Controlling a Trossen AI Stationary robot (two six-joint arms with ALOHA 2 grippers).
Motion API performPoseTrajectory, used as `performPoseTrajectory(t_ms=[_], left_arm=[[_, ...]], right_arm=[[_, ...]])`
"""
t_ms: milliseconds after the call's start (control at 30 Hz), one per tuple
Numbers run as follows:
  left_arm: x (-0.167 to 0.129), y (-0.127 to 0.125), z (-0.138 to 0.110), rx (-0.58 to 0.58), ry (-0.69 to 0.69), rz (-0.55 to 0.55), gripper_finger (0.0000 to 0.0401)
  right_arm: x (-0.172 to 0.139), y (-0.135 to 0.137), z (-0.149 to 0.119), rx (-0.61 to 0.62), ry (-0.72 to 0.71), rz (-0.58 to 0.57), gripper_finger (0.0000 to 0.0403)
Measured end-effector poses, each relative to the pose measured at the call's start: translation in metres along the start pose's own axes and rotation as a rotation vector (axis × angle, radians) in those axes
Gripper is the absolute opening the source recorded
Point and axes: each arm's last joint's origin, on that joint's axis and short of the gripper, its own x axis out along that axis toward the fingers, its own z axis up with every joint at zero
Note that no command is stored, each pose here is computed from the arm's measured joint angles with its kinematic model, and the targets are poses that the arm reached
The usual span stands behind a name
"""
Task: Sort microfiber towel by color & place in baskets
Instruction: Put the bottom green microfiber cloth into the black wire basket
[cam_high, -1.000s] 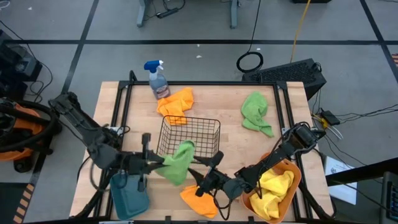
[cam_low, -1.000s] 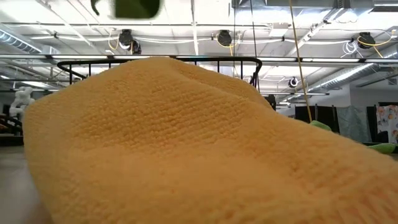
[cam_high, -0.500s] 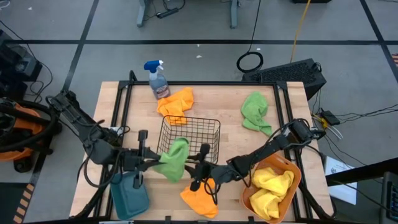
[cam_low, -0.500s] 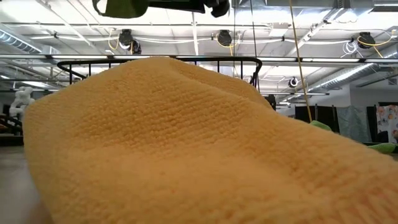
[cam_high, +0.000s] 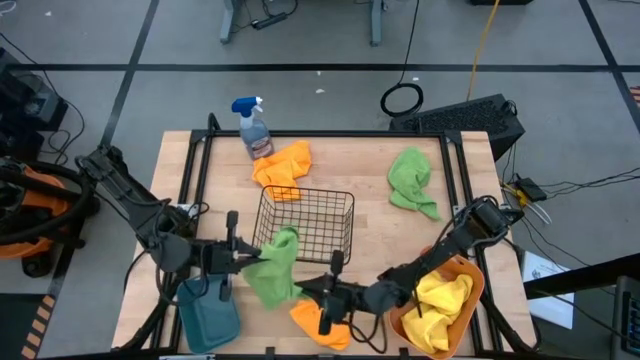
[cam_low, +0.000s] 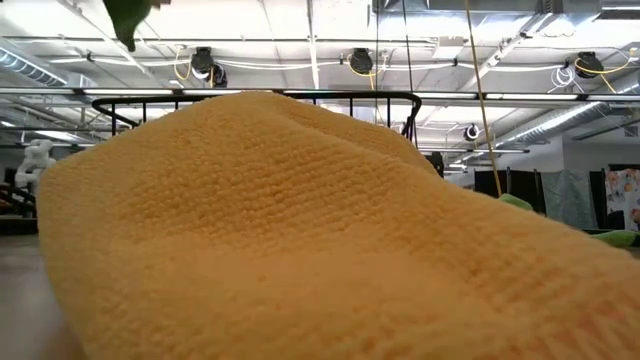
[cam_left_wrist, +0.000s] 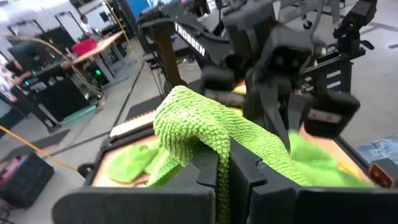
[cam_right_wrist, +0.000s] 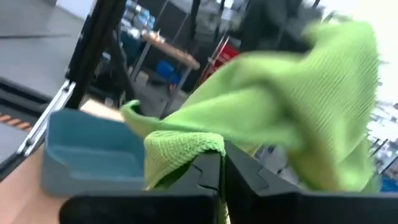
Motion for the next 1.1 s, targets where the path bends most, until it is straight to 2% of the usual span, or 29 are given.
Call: performPoseTrajectory(t_ms=[200,333,567,767,867,1000,1100], left_arm=[[0.013,-0.007,-0.014,-0.018,0.05,-0.059,0.0011],[0.028,-0.01,-0.02,-0.017,0.078,-0.09,0.0011],[0.049,-0.009,-0.029,-0.013,0.113,-0.089,0.0011],[0.052,-0.006,-0.03,-0.018,0.114,-0.102,0.0011],[0.051,-0.007,-0.029,0.003,0.101,-0.112,0.0011],[0.051,-0.008,-0.027,0.012,0.081,-0.148,0.0011],[0.052,-0.008,-0.027,0.011,0.079,-0.151,0.0011]], right_arm=[[-0.001,-0.004,0.007,-0.034,-0.053,-0.037,0.0016],[0.004,-0.011,0.006,-0.073,-0.061,-0.07,0.0042],[0.013,-0.022,0.011,-0.109,-0.075,-0.121,0.0139],[0.016,-0.027,0.011,-0.082,-0.021,-0.194,0.0237],[0.016,-0.025,0.008,-0.043,0.013,-0.19,0.0271],[0.019,-0.026,0.003,0.022,0.029,-0.183,0.028],[0.023,-0.027,-0.002,0.043,0.058,-0.174,0.0256]])
